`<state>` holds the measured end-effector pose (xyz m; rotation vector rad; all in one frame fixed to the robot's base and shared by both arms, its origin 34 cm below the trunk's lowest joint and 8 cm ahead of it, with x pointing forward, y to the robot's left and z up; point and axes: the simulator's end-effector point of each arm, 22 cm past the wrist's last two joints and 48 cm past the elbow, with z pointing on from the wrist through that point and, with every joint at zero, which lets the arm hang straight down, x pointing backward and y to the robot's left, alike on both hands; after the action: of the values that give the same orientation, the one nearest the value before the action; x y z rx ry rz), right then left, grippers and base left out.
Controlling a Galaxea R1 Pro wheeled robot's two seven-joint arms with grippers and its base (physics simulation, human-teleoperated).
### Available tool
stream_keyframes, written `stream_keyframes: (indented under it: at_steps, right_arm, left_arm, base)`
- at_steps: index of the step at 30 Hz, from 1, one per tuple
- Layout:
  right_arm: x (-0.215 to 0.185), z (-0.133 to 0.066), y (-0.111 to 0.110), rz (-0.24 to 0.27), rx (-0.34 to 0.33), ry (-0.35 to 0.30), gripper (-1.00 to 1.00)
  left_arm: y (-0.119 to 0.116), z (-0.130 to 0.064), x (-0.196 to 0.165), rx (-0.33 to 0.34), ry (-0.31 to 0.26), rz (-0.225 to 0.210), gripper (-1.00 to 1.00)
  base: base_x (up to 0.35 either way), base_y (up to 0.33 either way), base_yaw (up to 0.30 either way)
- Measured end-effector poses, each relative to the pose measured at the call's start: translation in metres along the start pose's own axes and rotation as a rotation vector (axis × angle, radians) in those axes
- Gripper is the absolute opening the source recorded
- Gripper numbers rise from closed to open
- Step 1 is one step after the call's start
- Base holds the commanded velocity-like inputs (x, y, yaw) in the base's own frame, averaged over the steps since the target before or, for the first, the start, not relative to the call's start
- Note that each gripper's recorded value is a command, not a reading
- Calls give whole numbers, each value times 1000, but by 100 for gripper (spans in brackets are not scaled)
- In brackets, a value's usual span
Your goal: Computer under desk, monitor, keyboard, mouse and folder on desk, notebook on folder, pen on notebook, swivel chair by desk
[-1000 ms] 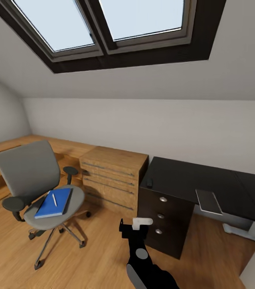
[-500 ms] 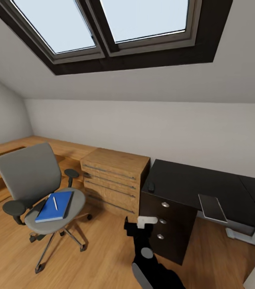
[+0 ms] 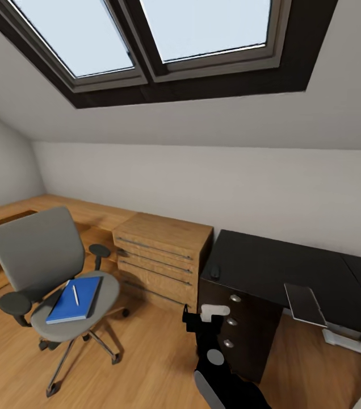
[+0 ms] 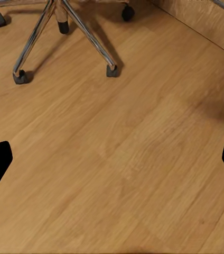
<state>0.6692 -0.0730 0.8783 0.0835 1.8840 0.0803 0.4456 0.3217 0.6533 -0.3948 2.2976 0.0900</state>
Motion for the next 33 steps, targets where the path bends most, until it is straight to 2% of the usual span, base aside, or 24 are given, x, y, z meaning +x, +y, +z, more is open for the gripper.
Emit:
stream_keyframes:
  at_steps: [6,9,16,21,26,32,33]
  right_arm:
    - [3,7,-29,-11,42,3,100]
    - [22,13,-55,-36,87,43,100]
    - [38,19,-85,-60,135,78,100]
    - [46,29,-97,-75,119,103,100]
    - [55,38,-106,-69,103,133,100]
    - [55,42,-112,-68,104,139,100]
    - [57,47,-119,-80,118,151,100]
  left_arm:
    - [0,0,1,-1,2,0,100]
    - [0,0,1,0,3,-1,100]
    - [0,0,2,1,6,0,100]
    - [-1,0,3,1,8,0,100]
    - [-1,0,4,2,11,0,100]
    - [-2,0,5,4,13,2,100]
    - [-3,0,5,6,13,4,100]
  base:
    - [303,0,0]
    - [320,0,0]
    - [321,0,0]
    - [321,0,0]
    - [289,0,0]
    - [146,0,0]
    - [270,0,0]
